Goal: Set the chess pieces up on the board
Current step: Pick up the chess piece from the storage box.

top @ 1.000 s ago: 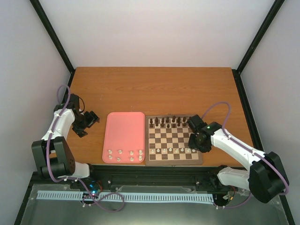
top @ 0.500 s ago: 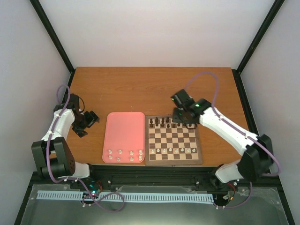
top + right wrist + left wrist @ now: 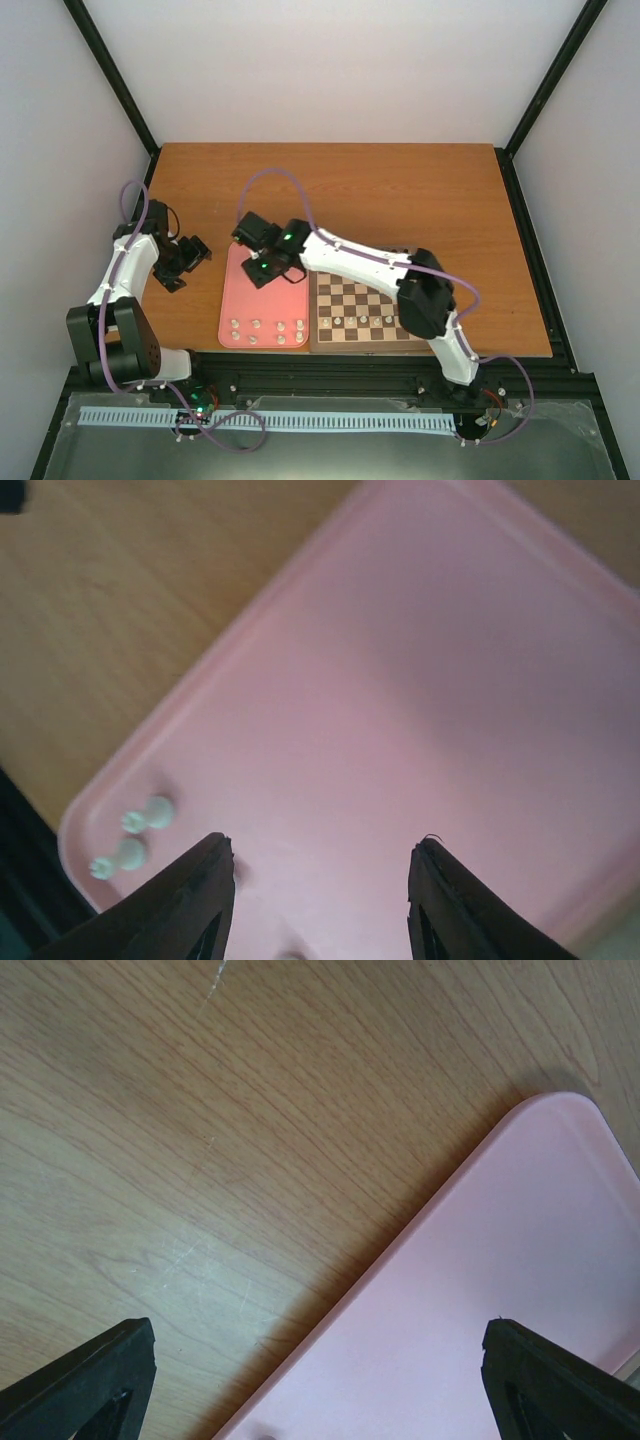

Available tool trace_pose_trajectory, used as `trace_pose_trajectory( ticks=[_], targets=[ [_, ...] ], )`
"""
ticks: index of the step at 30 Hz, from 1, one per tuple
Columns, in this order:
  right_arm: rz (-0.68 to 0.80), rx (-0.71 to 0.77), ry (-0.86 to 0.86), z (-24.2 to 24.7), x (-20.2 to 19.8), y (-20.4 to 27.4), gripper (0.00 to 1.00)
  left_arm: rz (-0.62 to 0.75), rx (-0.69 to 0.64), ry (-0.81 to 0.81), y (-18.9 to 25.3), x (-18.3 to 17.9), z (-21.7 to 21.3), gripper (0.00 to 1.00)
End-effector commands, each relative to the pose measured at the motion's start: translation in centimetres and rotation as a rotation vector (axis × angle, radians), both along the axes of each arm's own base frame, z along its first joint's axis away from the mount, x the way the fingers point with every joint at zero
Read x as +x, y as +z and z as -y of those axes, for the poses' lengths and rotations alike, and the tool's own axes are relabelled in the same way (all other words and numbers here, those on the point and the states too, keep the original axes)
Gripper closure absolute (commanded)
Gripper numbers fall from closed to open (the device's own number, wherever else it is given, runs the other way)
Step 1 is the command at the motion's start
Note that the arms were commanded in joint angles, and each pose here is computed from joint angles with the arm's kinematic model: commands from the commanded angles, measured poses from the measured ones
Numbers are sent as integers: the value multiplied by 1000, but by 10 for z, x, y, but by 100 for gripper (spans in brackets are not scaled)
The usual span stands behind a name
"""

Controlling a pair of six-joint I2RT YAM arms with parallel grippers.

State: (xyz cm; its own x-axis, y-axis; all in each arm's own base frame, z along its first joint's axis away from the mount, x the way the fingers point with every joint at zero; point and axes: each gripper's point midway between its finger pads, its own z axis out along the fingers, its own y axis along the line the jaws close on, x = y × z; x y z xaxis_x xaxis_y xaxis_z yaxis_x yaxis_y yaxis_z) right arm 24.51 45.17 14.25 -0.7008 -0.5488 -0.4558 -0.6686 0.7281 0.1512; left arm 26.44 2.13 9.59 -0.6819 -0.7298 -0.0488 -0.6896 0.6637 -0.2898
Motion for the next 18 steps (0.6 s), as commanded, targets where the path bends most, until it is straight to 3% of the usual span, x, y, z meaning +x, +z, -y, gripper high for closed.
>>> trace_pose_trajectory(
  ticks=[1,7,18],
  targets=[
    [-32,49,228,-49,-32,-4,53,21,5,12,8,0,-2,0],
    [-139,42,354,-76,-62,-44,53,26,14,11,12,-2,-2,0],
    [-230,-27,420,-82,-93,-83,51,30,7,16,10,-2,-1,0]
  ],
)
